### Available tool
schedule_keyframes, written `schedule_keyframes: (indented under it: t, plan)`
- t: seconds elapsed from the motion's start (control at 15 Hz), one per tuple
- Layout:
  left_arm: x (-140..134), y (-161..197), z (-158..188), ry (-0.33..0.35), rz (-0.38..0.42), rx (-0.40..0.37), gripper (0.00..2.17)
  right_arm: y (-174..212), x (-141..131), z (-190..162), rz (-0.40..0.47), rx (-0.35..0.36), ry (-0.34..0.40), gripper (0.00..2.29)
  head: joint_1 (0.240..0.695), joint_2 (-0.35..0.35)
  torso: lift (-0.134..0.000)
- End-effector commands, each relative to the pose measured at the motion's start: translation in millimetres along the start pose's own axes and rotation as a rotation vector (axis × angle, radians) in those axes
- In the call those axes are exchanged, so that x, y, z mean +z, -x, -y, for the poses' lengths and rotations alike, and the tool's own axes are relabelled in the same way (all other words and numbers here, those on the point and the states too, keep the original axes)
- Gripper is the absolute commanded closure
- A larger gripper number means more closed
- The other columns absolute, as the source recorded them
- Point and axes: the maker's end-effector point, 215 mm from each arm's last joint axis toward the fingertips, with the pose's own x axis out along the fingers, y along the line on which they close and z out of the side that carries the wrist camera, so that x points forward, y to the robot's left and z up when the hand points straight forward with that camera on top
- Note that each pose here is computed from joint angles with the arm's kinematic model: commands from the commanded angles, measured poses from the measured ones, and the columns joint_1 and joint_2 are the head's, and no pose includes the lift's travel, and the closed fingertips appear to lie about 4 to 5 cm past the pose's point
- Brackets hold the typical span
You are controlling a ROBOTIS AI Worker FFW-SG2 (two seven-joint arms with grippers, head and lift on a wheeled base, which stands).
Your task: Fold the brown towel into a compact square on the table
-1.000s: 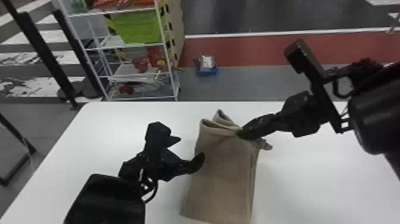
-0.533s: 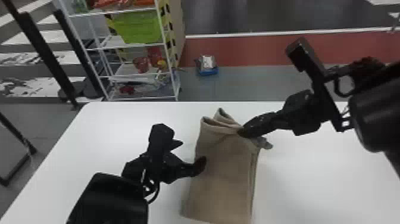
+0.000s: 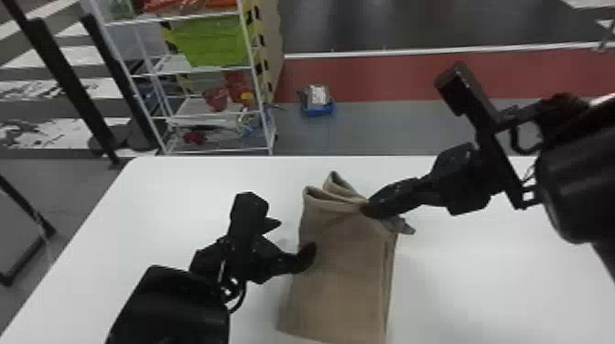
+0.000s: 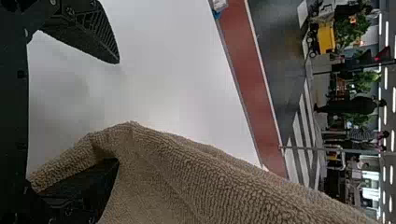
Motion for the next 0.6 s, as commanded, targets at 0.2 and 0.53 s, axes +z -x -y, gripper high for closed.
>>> schedule_keyframes:
  t: [0.2, 0.53]
  plan:
    - [2, 0, -3, 0.01, 0.008, 0.003, 0.15, -7, -25, -45, -0.05, 0.066, 0.02, 1.33, 0.695, 0.16, -0.124]
    - [4, 0, -4, 0.009, 0.011, 0.003, 0.15, -17, -58, -58, -0.118, 0.093, 0.016, 1.33, 0.695, 0.166, -0.124]
